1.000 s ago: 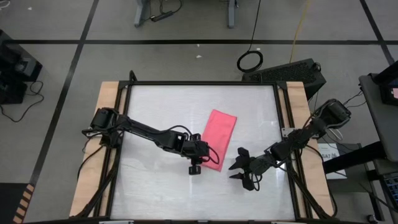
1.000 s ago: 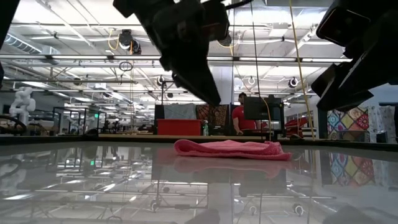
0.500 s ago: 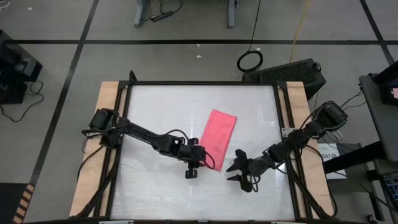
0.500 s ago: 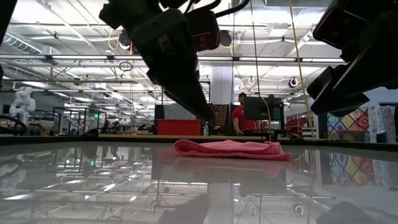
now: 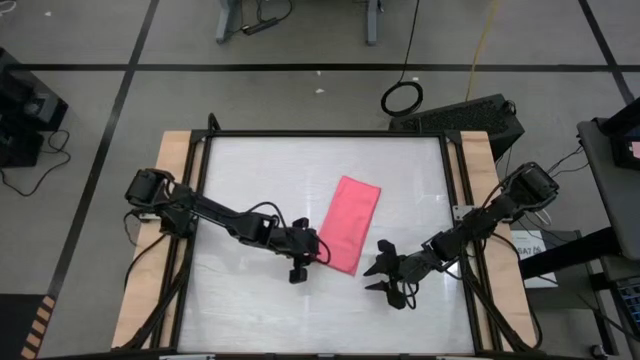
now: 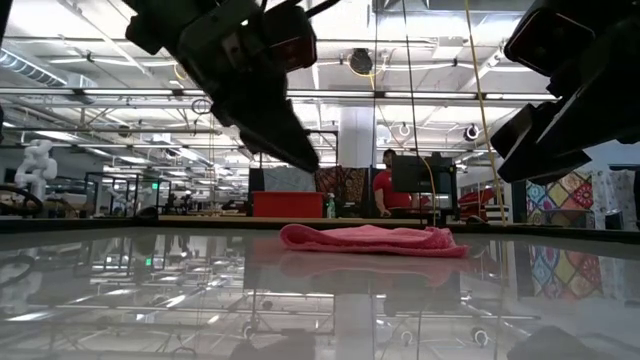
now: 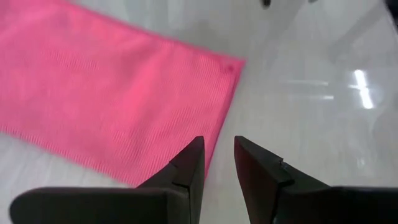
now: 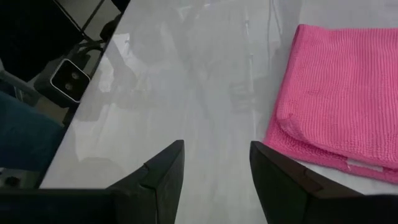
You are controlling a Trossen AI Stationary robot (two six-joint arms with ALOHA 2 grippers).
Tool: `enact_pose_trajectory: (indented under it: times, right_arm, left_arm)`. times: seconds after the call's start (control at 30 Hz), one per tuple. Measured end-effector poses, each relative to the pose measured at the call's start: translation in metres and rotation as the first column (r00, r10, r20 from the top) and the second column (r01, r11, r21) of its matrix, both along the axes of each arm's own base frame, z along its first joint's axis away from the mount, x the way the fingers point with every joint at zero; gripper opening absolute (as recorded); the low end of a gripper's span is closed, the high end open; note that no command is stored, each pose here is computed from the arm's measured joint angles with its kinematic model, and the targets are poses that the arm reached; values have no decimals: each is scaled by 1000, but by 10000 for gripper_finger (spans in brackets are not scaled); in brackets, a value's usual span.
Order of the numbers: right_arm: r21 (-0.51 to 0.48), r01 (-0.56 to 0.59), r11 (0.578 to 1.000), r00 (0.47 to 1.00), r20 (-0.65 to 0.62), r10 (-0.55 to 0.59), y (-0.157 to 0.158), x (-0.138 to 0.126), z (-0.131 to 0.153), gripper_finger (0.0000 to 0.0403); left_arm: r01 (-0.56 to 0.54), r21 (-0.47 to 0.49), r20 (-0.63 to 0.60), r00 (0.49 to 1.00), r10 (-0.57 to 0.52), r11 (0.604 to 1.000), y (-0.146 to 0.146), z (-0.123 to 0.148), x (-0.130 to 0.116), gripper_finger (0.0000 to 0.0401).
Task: Roll towel
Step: Fold the pink towel
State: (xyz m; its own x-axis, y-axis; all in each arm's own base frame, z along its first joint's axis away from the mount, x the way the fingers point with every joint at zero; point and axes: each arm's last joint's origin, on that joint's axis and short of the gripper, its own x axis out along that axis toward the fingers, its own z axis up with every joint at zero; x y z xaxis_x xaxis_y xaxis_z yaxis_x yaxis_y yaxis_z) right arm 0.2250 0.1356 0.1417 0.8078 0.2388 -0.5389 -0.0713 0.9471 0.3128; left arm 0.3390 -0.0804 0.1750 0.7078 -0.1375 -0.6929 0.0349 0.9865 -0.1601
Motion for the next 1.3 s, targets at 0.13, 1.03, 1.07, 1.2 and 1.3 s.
enact_pose_trajectory:
  times: [0.13,1.03,1.07,1.2,1.3]
  right_arm:
    - [-2,7,1000,1000,0,-7,-2,1,0,173]
    - [1,42,999,999,6,-42,-10,6,0,173]
    - [1,42,999,999,6,-42,-10,6,0,173]
    - [0,42,999,999,5,-42,-10,6,0,173]
    - [0,42,999,999,5,-42,-10,6,0,173]
  left_arm:
    - [1,3,-20,1000,-1,1000,0,-4,-2,93]
    - [13,1,15,1000,-13,1000,-2,-2,-1,93]
    - [13,0,19,1000,-13,1000,-3,-1,0,93]
    - [12,-3,30,999,-12,1000,-3,0,0,93]
    - [11,-4,29,1000,-11,1000,-3,0,0,93]
